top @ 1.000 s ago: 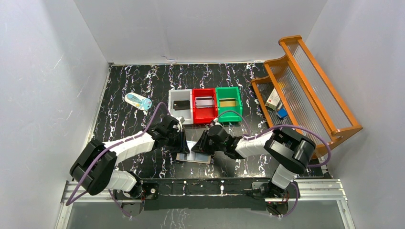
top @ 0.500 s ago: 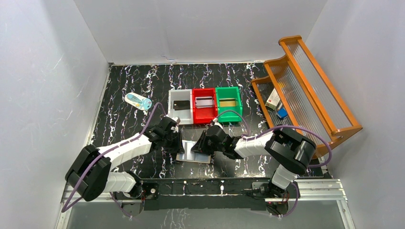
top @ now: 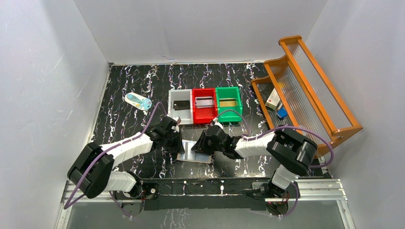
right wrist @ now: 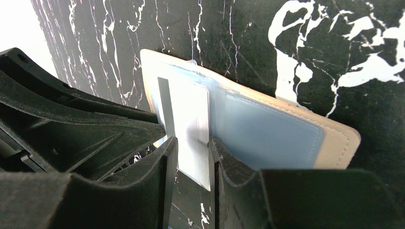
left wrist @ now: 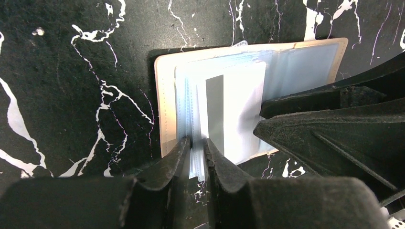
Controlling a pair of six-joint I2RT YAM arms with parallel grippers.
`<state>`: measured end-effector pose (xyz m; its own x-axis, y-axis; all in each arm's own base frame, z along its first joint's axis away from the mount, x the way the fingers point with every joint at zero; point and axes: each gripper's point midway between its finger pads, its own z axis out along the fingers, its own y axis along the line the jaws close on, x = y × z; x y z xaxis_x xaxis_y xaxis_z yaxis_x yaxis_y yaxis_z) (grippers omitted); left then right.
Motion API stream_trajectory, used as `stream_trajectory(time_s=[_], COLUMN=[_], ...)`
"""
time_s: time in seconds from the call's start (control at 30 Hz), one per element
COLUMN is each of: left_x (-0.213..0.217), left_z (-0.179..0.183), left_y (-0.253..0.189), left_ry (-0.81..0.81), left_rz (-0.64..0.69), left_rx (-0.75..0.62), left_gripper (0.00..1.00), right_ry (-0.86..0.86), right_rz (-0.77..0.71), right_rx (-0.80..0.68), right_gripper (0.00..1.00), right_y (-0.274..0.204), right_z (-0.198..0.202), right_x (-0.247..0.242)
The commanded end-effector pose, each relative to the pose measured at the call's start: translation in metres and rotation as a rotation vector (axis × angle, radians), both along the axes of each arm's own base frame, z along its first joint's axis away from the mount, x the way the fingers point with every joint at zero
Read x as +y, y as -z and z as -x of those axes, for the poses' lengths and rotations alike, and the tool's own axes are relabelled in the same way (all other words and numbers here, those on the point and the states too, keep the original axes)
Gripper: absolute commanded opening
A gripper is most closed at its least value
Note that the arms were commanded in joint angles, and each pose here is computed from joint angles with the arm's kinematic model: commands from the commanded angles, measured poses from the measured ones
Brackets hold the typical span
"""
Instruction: Take the credit cards out of the card holder
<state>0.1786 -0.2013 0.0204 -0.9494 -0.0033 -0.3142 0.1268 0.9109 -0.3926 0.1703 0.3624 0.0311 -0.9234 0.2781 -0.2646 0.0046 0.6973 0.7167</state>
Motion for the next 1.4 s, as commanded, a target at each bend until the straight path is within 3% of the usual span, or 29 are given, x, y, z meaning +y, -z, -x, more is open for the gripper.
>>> stream_trajectory(time_s=[0.0, 0.13, 0.7, 0.77, 0.87, 1.07, 1.37], left_x=[0.017, 0.016, 0.018, 0.018, 0.017, 0.028, 0.032], left_z=[0.021, 0.022, 0.023, 0.023, 0.024, 0.023, 0.021], left_y=[0.026, 0.031, 0.027, 0.027, 0.027, 0.026, 0.023], left_ry=[0.007, 0.028, 0.014, 0.014, 0.018, -0.023, -0.048], left_rz=[-0.09, -0.103, -0.101, -0.095, -0.094, -0.134, -0.139], left_rx=[0.081, 0.102, 0.092, 0.095, 0.096, 0.08, 0.06], left_gripper=[0.14, 0.08, 0.04, 0.04, 0.03, 0.01, 0.0], right_ry=[0.015, 0.044, 0.028, 0.006, -0.013, 0.004, -0.034], right_rz=[0.09, 0.098, 0.159, 0.117, 0.047, 0.019, -0.049], right_rx=[-0.012, -0.057, -0.069, -0.056, -0.037, -0.051, -0.074], right_gripper=[0.39, 0.38, 0.38, 0.35, 0.2, 0.05, 0.04], right_y=[0.01, -0.002, -0.001, 0.002, 0.006, 0.0, -0.015], right_z=[-0.001, -0.005, -0.004, 0.001, 0.007, 0.006, 0.006], right_x=[-0.014, -0.019, -0.019, -0.013, -0.005, -0.011, -0.031])
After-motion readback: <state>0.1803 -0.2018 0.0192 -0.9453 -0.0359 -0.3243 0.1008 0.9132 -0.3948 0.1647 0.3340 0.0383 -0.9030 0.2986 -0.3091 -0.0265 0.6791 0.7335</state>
